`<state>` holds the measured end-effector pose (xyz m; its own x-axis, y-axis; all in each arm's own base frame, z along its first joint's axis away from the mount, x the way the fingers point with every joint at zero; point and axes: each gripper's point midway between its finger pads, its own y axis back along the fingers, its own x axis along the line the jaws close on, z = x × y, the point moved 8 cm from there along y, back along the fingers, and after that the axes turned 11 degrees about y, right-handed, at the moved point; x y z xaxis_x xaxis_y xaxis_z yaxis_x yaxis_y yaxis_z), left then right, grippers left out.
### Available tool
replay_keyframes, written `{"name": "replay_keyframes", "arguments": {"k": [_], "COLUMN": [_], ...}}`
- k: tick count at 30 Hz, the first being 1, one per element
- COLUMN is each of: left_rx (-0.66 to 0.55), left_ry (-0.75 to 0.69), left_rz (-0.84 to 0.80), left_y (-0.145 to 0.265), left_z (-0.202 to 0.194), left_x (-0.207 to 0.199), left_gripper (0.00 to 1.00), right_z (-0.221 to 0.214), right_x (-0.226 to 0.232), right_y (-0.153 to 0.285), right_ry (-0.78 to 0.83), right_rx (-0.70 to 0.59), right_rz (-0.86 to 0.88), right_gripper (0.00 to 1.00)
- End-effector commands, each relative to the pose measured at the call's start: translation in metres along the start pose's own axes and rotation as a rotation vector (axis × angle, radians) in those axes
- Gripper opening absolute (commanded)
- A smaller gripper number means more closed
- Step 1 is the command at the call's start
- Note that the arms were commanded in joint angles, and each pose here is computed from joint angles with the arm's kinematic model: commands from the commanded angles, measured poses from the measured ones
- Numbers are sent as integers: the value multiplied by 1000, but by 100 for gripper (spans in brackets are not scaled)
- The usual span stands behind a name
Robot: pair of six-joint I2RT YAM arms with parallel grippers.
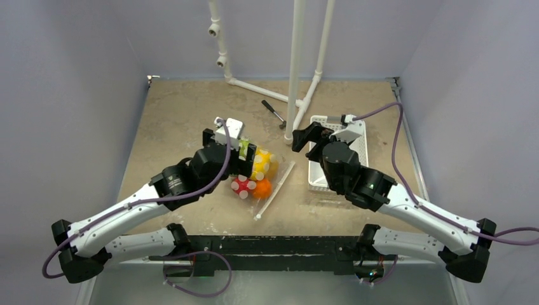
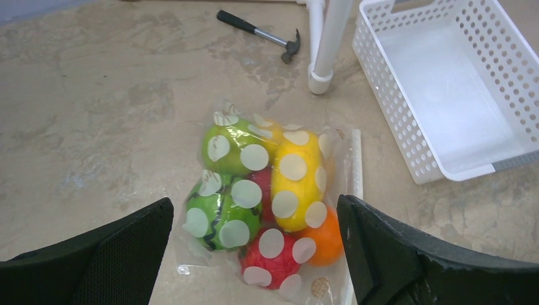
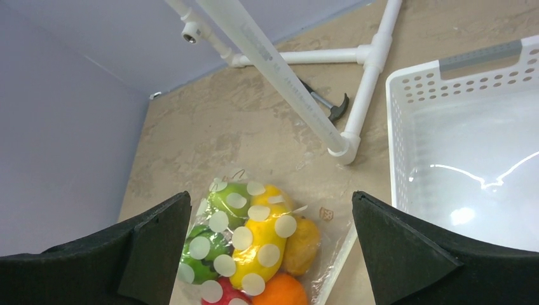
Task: Place the food in the zip-top bag and seal the zipper
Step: Reset both arms
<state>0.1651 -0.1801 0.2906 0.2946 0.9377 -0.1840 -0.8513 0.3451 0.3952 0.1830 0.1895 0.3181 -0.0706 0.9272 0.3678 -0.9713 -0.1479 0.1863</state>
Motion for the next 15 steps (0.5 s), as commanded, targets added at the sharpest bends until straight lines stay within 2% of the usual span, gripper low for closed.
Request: {"name": "replay_keyframes", "arguments": {"k": [1, 5, 15], "left_rx": [-107, -148, -122], "left_ry": [19, 14, -27], "left_rz": [95, 154, 249], "left_y": [13, 20, 19], "left_z": [7, 3, -7], "left_x": [21, 36, 47], "left_gripper": [99, 99, 99], "right_z": [28, 37, 37], "right_x": [1, -1, -4], "right_y": [4, 8, 18], "right_ry": [-5, -14, -28], "right_rx": [-98, -136, -169], "right_rz": [-17, -4, 107], "right_gripper": [99, 99, 99]}}
